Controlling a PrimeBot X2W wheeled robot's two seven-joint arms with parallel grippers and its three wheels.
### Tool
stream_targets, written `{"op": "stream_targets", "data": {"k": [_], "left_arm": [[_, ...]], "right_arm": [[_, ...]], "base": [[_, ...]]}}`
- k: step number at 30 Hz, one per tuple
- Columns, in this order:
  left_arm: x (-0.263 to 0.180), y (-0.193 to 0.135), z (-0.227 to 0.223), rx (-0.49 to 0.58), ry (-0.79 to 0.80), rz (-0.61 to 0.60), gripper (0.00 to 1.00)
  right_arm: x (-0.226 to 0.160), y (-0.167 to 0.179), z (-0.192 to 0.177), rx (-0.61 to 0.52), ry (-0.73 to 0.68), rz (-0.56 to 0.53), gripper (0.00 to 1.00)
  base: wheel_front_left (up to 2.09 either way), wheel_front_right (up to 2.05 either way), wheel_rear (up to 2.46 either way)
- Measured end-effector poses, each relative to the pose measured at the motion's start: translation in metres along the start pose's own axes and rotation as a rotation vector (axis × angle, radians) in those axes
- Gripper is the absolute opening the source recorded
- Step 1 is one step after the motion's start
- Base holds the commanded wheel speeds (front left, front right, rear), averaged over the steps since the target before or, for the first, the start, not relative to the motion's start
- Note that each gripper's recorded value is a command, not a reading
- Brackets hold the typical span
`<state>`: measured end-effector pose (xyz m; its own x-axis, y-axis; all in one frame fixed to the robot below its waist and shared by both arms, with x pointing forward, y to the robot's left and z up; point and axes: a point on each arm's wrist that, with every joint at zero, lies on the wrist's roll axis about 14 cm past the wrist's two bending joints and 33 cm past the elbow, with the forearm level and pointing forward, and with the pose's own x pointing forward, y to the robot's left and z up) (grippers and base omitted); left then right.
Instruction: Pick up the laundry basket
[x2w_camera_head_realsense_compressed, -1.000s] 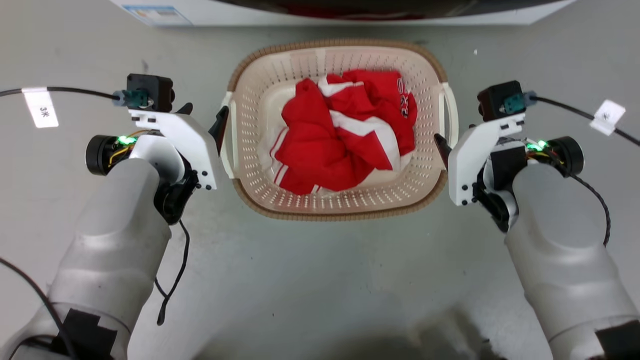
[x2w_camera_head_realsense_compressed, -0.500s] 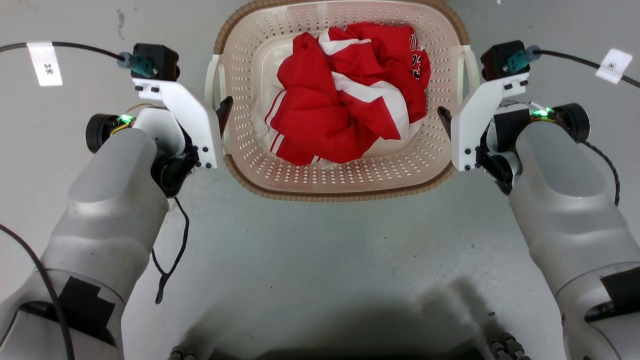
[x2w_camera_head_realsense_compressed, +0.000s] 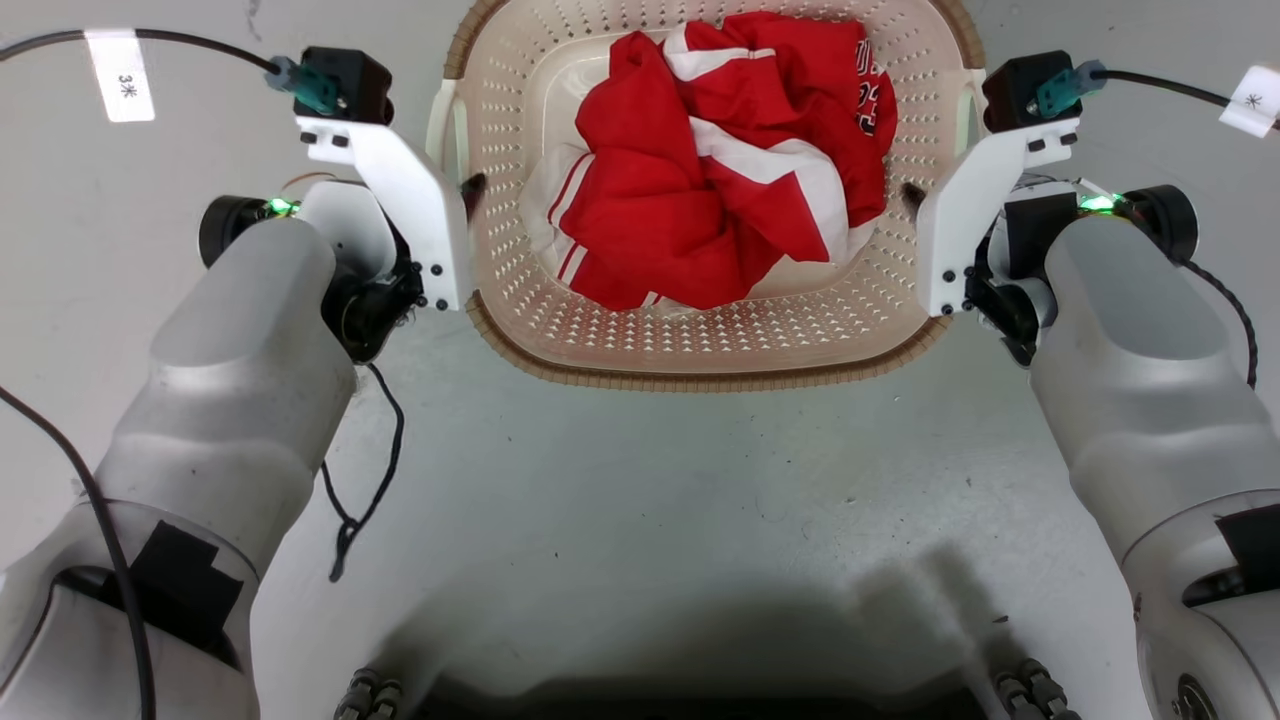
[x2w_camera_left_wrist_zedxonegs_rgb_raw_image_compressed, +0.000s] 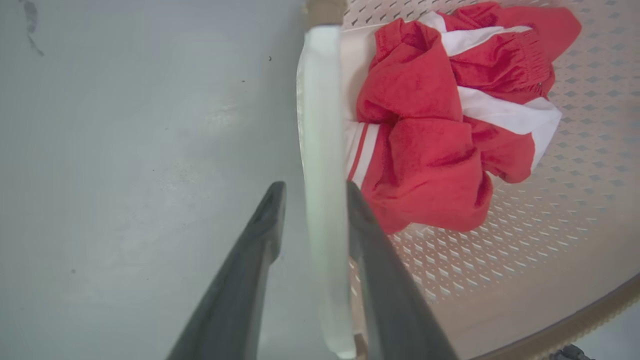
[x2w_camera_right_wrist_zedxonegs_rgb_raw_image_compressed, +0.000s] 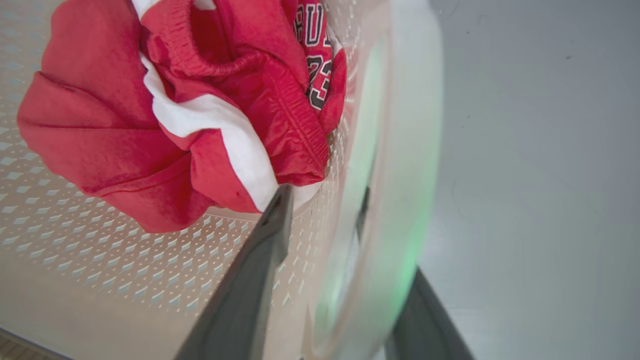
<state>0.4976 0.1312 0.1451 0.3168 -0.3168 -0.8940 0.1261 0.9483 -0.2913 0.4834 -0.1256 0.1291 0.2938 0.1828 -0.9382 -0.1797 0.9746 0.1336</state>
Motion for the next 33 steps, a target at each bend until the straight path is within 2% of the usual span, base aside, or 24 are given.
{"op": "stream_targets", "data": {"k": [9,18,25,26,33], "left_arm": [[-0.005,-0.001,0.001,0.003,0.029,-0.005,0.0],[-0.027,-0.006,0.002,0.0,0.092,-0.006,0.0],[-0.057,-0.014,0.005,-0.01,0.125,-0.007,0.0],[-0.076,-0.023,0.011,-0.014,0.127,-0.015,0.0],[-0.116,-0.039,0.001,-0.036,0.153,-0.023,0.0]], "right_arm": [[-0.003,0.003,0.004,-0.003,-0.007,0.005,0.0],[-0.024,0.013,0.003,0.002,0.045,0.027,0.0],[-0.056,0.021,0.001,0.023,0.082,0.046,0.0],[-0.078,0.024,0.002,0.029,0.093,0.049,0.0],[-0.12,0.036,-0.01,0.033,0.145,0.069,0.0]], "base": [[0.0,0.0,0.0],[0.0,0.0,0.0],[0.0,0.0,0.0],[0.0,0.0,0.0],[0.0,0.0,0.0]]}}
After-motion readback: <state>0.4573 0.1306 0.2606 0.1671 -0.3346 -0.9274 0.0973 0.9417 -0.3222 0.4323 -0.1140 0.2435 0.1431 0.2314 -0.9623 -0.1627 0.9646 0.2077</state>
